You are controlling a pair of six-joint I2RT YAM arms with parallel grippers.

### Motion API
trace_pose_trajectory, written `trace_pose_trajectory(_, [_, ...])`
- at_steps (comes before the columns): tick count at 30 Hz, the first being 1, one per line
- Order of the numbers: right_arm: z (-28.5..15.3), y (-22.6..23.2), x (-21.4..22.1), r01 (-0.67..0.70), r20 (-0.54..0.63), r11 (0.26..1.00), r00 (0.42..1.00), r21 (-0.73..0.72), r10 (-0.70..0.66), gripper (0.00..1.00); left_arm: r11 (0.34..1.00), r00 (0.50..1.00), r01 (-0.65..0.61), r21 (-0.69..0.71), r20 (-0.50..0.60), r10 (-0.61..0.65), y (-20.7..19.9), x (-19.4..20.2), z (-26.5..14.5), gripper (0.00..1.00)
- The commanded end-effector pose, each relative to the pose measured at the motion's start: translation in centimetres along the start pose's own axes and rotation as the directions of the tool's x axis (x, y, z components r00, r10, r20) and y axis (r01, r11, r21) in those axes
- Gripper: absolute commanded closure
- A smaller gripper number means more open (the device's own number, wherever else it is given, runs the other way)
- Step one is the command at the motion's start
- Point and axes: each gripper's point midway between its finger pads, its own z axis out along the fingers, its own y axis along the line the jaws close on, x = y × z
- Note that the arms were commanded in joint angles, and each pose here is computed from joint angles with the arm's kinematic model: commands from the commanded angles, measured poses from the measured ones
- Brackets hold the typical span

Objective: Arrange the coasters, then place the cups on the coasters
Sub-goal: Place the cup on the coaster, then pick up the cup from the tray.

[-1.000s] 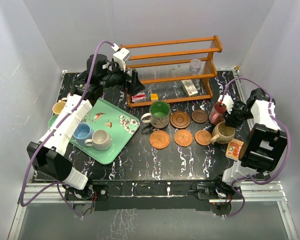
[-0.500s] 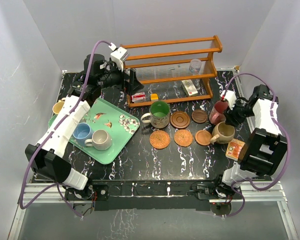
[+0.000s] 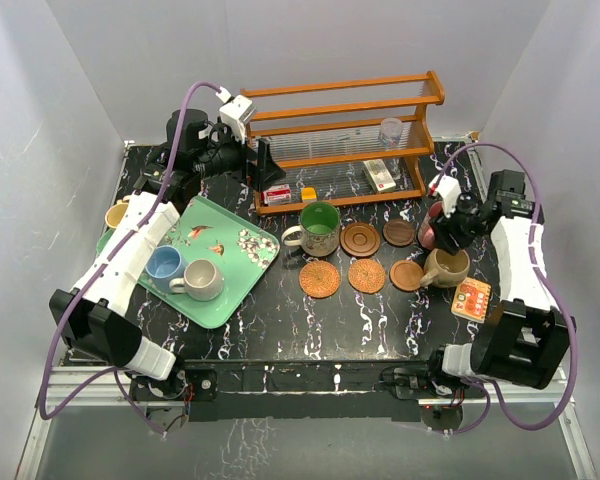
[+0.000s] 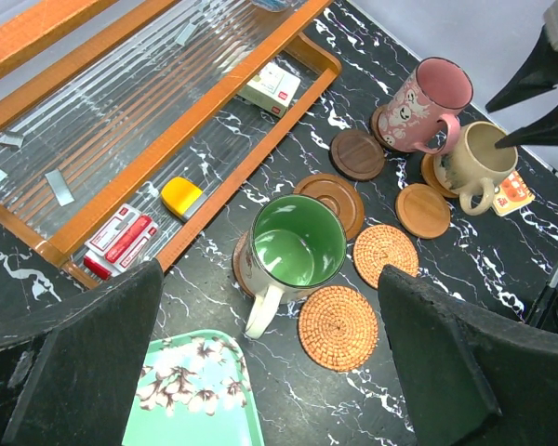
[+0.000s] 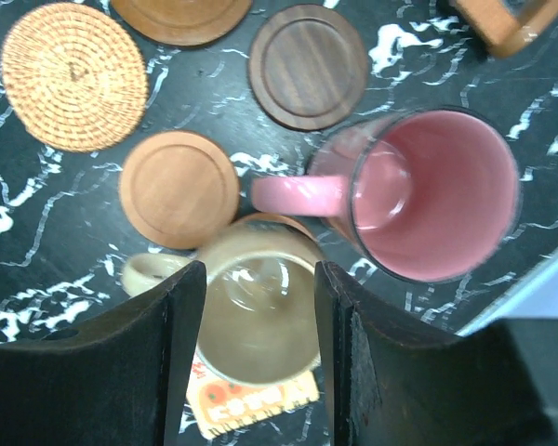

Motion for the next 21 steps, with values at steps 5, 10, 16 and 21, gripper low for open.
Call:
trace_pose_trajectory(5, [1.9,-0.2,-1.0,-0.102,0.002,0.992,0.995,0.081,0.102,0.54,1.000,0.998,-0.020,0.015,0.062,0.019,-0.8,-1.7,-1.8,0.01])
trace_pose_trajectory(10, [2.8,-0.1,-0.7,-0.131,-0.023,0.988,0.991,0.079,0.133,0.55,1.000,0.998,-0.018,0.013,0.065,0.017,-0.8,-1.7,-1.9,0.01])
trace_pose_trajectory(16, [3.7,0.3,-0.8,-0.144,-0.029,0.988,0.989,0.059,0.146,0.55,1.000,0.998,-0.016,0.011,0.066,0.015,-0.6,-1.7,-2.0,0.01])
trace_pose_trajectory(21, [4.4,0.5,-0.9,-0.150,-0.027,0.988,0.988,0.047,0.152,0.55,1.000,0.998,-0.016,0.007,0.064,0.015,-0.5,-1.6,-2.0,0.01])
